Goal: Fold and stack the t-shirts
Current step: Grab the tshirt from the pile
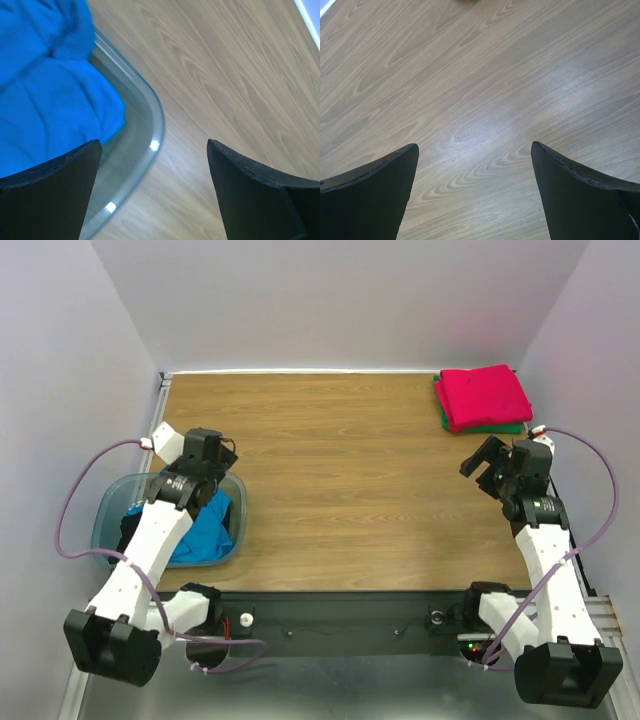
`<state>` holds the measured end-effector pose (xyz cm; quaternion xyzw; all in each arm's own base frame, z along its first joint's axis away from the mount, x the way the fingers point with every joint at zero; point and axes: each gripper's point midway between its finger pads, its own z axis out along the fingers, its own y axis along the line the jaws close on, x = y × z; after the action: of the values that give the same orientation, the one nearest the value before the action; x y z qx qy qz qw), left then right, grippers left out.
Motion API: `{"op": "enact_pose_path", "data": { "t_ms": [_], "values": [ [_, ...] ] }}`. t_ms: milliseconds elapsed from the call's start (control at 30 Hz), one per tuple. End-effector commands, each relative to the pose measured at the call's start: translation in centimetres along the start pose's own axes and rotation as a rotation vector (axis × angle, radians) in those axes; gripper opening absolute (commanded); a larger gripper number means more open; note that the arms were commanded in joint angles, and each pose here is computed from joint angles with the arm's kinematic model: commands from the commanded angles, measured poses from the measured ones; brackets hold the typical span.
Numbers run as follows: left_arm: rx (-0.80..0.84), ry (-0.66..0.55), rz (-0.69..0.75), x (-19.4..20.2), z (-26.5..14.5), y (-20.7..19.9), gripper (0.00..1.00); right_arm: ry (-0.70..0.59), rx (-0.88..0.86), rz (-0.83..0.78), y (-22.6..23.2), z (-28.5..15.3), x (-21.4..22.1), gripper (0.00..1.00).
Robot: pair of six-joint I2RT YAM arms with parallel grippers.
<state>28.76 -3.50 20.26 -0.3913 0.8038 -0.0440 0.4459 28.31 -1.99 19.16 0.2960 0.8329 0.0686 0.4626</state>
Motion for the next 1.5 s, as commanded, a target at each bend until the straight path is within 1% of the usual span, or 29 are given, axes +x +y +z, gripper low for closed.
{"op": "enact_pose_path", "data": {
  "t_ms": [0,33,100,133,200,233,267,400,500,533,567,600,667,700,767,800,833,867,933,967,1033,1067,1100,1167,1467],
  "values": [
    [-0.074,-0.067,-0.088,-4.3,2.8,0.8,0.98,-0.070,-0.101,-0.079,2.3,-1.2,-2.5,1.00],
    [-0.124,-0.093,-0.120,-5.6,3.7,2.2,0.98,-0.067,-0.105,-0.077,2.4,-1.2,-2.5,1.00],
    [-0.174,-0.110,-0.143,-6.7,5.0,3.4,0.98,-0.062,-0.117,-0.080,2.7,-1.3,-2.5,1.00],
    [-0.199,-0.118,-0.158,-7.4,6.2,3.9,0.98,-0.063,-0.117,-0.050,2.8,-1.3,-2.6,1.00],
    [-0.216,-0.144,-0.176,-9.0,7.7,4.8,0.98,-0.066,-0.116,-0.041,2.8,-1.3,-2.7,1.00],
    [-0.204,-0.157,-0.186,-9.8,9.0,4.6,0.98,-0.073,-0.102,-0.044,2.6,-1.2,-2.8,1.00],
    [-0.189,-0.134,-0.190,-9.8,9.6,4.4,0.99,-0.078,-0.092,-0.045,2.5,-1.2,-3.0,1.00],
    [-0.221,-0.129,-0.179,-11.0,12.2,5.2,0.97,-0.077,-0.066,-0.047,1.8,-0.9,-2.7,1.00],
    [-0.241,-0.117,-0.149,-11.2,13.8,5.2,0.93,-0.077,-0.073,-0.054,1.9,-1.0,-2.6,1.00],
    [-0.258,-0.097,-0.141,-10.8,14.7,5.6,0.92,-0.079,-0.072,-0.058,1.8,-1.0,-2.6,1.00],
    [-0.263,-0.089,-0.144,-10.9,14.9,5.6,0.86,-0.081,-0.072,-0.058,1.8,-1.1,-2.6,1.00],
    [-0.280,-0.081,-0.152,-10.7,15.1,5.9,0.83,-0.078,-0.068,-0.063,1.7,-1.0,-2.5,1.00],
    [-0.346,-0.047,-0.175,-9.8,15.7,7.3,0.83,-0.076,-0.072,-0.069,1.7,-1.0,-2.4,1.00],
    [-0.351,-0.040,-0.183,-9.6,15.9,7.5,0.81,-0.073,-0.074,-0.072,1.7,-1.0,-2.3,1.00],
    [-0.346,-0.024,-0.174,-9.0,16.5,7.5,0.74,-0.070,-0.077,-0.074,1.7,-1.0,-2.2,1.00],
    [-0.351,-0.016,-0.173,-8.9,16.6,7.6,0.67,-0.071,-0.077,-0.076,1.7,-1.0,-2.3,1.00],
    [-0.379,0.005,-0.166,-8.2,16.8,8.1,0.63,-0.068,-0.077,-0.078,1.7,-1.0,-2.2,1.00],
    [-0.395,0.002,-0.167,-8.4,16.9,8.3,0.60,-0.065,-0.076,-0.079,1.6,-0.9,-2.0,0.99],
    [-0.424,0.025,-0.159,-7.7,17.3,9.0,0.59,-0.068,-0.075,-0.084,1.6,-1.0,-2.1,0.99],
    [-0.438,0.039,-0.154,-7.3,17.2,9.2,0.48,-0.071,-0.068,-0.083,1.4,-0.9,-2.1,0.99],
    [-0.449,0.044,-0.156,-7.1,17.1,9.5,0.37,-0.079,-0.067,-0.083,1.4,-1.1,-2.2,0.99],
    [-0.450,0.043,-0.160,-7.2,16.8,9.5,0.23,-0.080,-0.068,-0.081,1.4,-1.1,-2.2,0.99],
    [-0.446,0.038,-0.160,-7.3,16.6,9.4,0.14,-0.077,-0.067,-0.081,1.3,-1.1,-2.1,0.99],
    [-0.431,0.018,-0.172,-8.0,15.6,9.1,0.00,-0.074,-0.063,-0.082,1.3,-1.0,-2.0,0.99],
    [-0.347,-0.095,-0.208,-11.5,10.2,7.6,0.00,-0.054,-0.064,-0.079,1.2,-0.7,-1.5,0.99]
  ]
}}
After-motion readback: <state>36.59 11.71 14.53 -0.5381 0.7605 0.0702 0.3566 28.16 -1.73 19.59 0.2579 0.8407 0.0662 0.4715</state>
